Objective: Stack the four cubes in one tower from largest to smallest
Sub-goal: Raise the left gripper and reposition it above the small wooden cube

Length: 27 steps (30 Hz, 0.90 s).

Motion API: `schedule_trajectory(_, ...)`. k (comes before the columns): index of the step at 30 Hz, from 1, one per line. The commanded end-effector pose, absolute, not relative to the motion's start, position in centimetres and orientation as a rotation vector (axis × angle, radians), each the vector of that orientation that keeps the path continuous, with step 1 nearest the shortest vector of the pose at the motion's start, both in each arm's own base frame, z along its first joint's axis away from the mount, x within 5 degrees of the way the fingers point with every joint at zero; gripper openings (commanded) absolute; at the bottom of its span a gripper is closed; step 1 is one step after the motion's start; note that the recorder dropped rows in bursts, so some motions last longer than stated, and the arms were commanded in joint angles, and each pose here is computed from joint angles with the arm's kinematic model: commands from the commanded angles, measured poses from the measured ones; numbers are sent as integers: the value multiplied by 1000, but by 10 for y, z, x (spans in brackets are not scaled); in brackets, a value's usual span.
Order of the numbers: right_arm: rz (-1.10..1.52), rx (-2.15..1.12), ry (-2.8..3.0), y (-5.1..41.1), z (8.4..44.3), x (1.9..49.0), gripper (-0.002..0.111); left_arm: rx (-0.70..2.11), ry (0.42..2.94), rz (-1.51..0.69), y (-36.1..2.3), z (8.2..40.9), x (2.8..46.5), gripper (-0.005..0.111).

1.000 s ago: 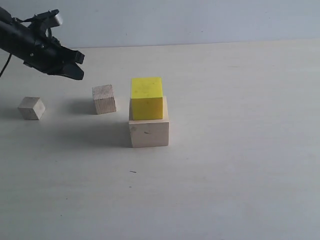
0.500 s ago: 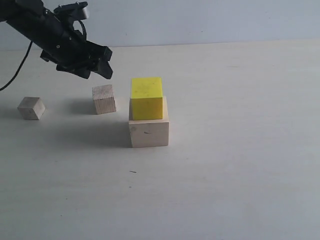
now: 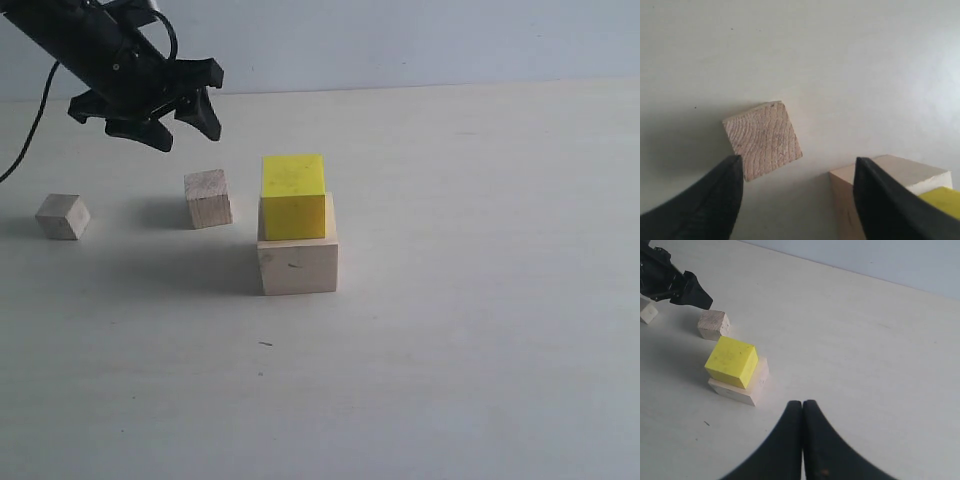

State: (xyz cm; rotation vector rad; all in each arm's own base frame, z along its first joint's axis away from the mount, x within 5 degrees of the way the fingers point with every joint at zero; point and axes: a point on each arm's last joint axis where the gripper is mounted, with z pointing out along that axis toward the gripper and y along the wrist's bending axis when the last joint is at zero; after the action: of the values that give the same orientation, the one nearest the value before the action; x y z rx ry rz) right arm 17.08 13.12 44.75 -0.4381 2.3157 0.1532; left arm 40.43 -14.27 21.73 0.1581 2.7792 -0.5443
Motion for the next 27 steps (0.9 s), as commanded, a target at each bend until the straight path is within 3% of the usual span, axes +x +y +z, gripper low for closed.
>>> schedule_trajectory(1,159,-463,2316,132,447,170,0,10,2781,-566,-143,220,406,62)
schedule_trajectory(12,170,-495,2318,134,446,169,0,-49,2910,-519,-143,183,409,62)
schedule_trajectory(23,172,-495,2319,134,446,169,0,-74,2833,-584,-145,203,409,62)
schedule_trajectory(27,163,-521,2313,134,446,169,0,-75,2824,-579,-145,203,410,78)
